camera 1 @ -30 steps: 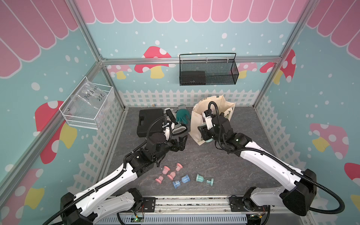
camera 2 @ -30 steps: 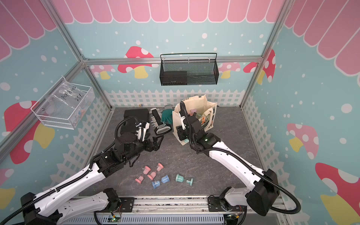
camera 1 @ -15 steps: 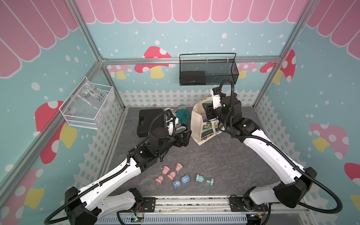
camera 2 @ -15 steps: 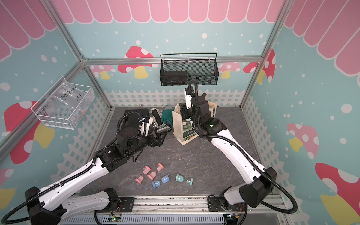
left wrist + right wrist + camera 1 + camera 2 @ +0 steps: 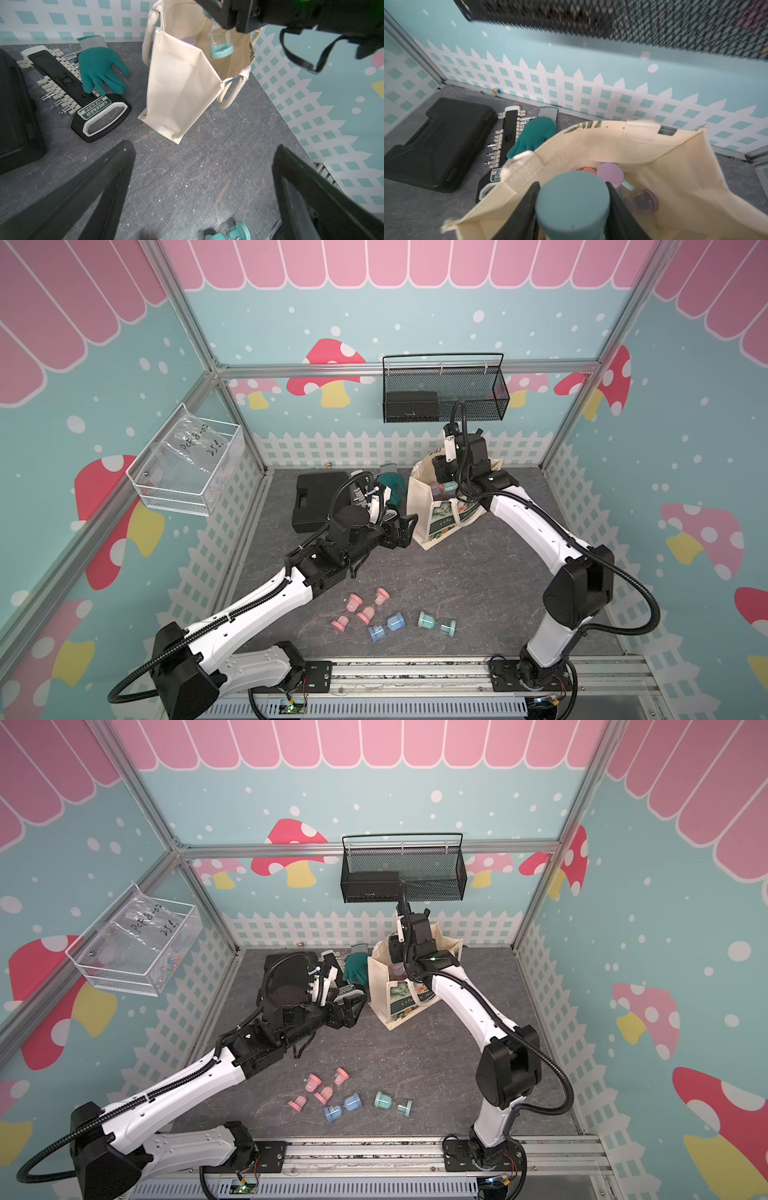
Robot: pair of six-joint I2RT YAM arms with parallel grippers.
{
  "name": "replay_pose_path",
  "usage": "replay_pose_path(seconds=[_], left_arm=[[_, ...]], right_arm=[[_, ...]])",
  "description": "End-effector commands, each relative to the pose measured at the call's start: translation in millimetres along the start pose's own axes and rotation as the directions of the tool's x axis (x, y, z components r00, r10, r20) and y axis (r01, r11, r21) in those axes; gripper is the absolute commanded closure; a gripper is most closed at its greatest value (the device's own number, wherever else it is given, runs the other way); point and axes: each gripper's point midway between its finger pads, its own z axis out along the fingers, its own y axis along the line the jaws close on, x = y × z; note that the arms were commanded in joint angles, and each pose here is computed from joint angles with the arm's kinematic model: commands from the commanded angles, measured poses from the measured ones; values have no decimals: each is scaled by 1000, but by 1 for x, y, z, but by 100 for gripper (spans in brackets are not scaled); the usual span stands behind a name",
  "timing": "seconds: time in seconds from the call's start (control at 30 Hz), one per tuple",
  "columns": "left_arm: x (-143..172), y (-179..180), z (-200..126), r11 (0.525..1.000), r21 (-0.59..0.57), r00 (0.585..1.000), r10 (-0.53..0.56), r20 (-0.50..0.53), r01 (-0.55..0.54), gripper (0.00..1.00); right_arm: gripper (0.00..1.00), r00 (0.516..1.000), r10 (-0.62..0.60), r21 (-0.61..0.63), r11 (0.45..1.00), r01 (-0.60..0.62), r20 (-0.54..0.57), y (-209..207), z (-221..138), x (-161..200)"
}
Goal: Put the hourglass into the canvas bag
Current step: Place the hourglass in the canvas bag.
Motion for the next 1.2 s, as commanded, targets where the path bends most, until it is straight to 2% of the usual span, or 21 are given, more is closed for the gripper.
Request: replay_pose_path(seconds=[0.0, 0.3, 0.37, 0.53, 0.77, 0.87, 1.17], left_arm=[[-16, -9, 4, 999, 35, 999, 6, 33, -7, 0], [-12, -7, 12, 999, 34, 1000, -5, 24, 5, 1], [-12, -6, 12, 1000, 31, 1000, -6, 23, 5, 1], [-10, -4, 11, 1000, 22, 1000, -5, 18, 5, 0], [-10, -2, 9, 1000, 16, 1000, -15, 21, 14, 1], [-11, -2, 8, 1000, 15, 1000, -16, 27, 16, 0], [-13, -3, 6, 1000, 19, 999, -20, 32, 19, 1]], right_arm=[[76, 1000, -9, -4, 1000, 9, -9, -4, 8, 0], [77, 994, 3, 6, 1000, -3, -113, -15, 44, 42], [77, 988, 2, 10, 1000, -1, -154, -15, 59, 62], [75, 985, 5, 3, 1000, -5, -175, -13, 66, 80], [60, 988, 2, 3, 1000, -2, -155, -14, 60, 76], [58, 994, 0, 9, 1000, 1, -113, -16, 46, 60], [43, 999, -1, -33, 999, -1, -41, -11, 20, 32]])
